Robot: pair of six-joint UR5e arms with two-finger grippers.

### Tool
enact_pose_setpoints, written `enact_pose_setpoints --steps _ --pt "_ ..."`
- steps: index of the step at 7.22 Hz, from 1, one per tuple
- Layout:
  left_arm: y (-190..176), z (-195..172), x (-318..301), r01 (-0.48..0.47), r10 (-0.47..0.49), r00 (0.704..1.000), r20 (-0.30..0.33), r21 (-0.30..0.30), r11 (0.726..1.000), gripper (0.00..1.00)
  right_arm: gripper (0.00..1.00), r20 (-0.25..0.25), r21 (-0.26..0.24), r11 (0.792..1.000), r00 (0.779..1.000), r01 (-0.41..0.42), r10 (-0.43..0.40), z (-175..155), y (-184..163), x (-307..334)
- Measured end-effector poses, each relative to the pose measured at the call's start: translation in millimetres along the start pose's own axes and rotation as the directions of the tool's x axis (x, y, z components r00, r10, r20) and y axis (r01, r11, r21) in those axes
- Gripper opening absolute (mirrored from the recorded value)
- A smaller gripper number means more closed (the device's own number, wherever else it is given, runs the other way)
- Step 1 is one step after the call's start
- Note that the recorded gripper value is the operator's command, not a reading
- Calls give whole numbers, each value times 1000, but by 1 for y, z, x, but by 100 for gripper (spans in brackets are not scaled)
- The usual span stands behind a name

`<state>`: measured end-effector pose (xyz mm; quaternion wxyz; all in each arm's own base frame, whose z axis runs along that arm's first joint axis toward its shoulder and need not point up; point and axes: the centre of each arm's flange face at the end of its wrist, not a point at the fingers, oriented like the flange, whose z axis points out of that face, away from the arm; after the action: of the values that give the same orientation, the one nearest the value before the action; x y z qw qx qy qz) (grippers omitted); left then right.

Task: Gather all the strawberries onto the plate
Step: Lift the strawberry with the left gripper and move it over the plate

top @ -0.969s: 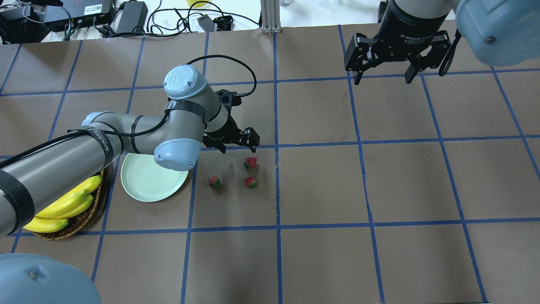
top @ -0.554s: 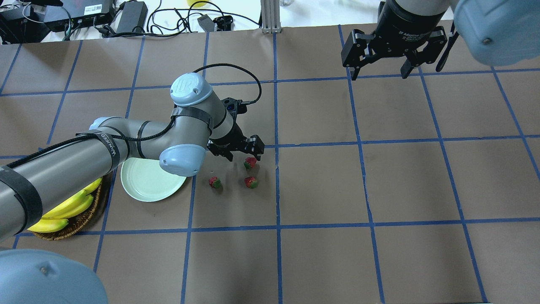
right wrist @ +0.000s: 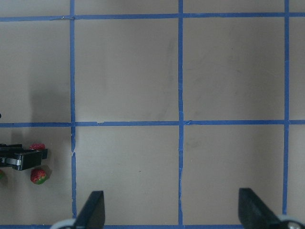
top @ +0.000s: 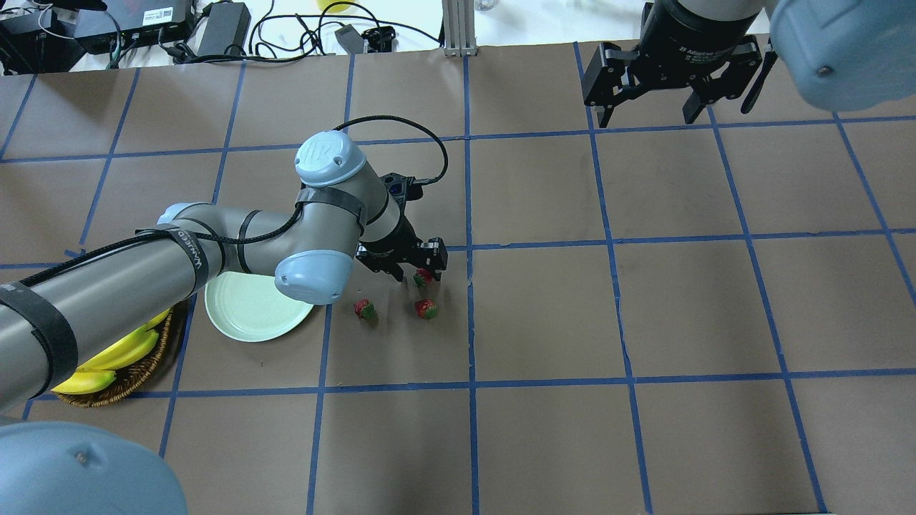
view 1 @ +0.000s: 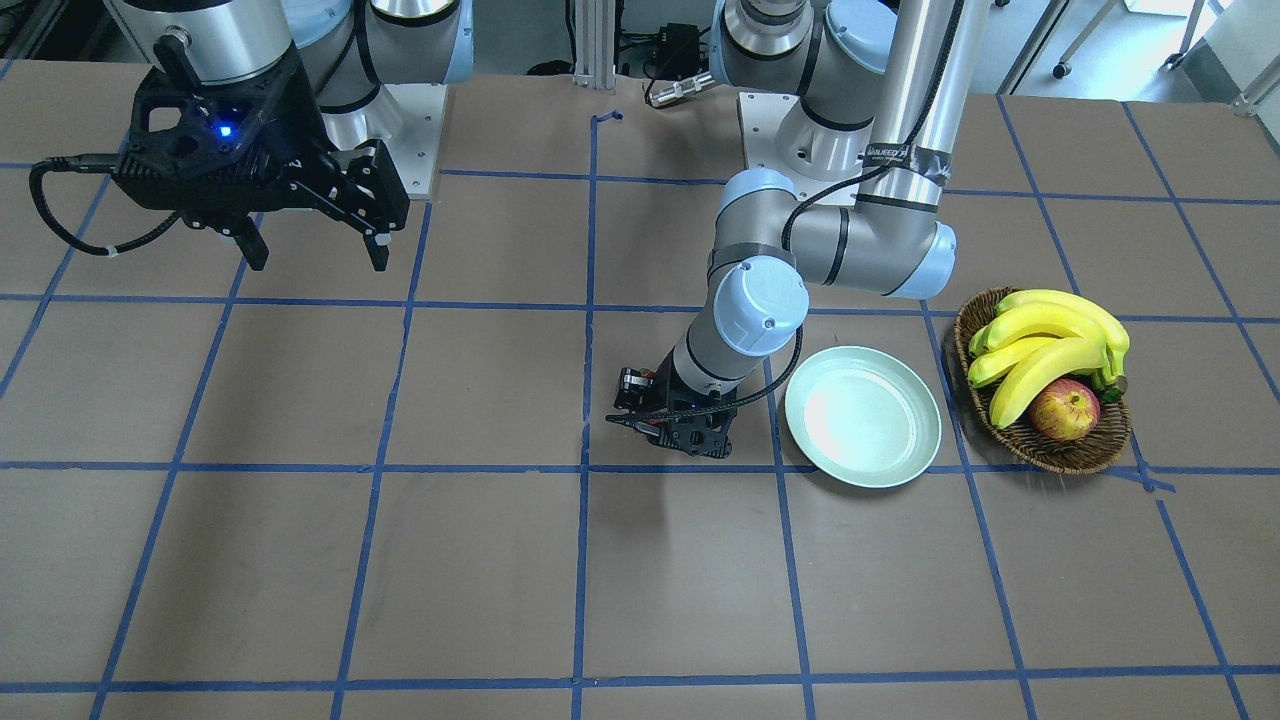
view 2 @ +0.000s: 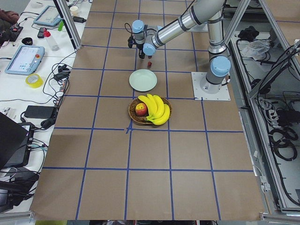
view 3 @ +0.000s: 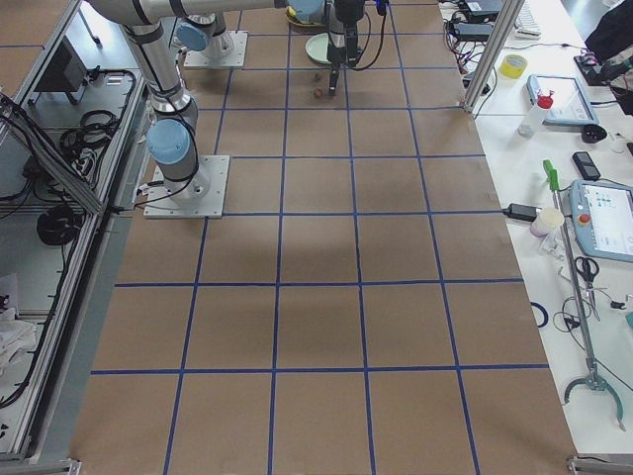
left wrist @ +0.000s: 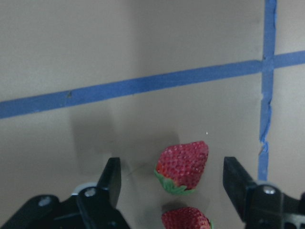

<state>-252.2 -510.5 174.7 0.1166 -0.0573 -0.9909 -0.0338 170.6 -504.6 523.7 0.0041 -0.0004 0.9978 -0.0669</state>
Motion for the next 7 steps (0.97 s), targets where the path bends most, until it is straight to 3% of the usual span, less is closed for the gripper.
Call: enact_pose_setpoints --steps 4,7 --pt "-6 -10 3 -9 9 1000 0 42 999 0 100 2 11 1000 1000 0 0 -1 -1 -1" --pt "-48 -91 -28 18 -25 998 64 110 994 0 100 0 12 1000 1000 7 -7 -1 -1 0"
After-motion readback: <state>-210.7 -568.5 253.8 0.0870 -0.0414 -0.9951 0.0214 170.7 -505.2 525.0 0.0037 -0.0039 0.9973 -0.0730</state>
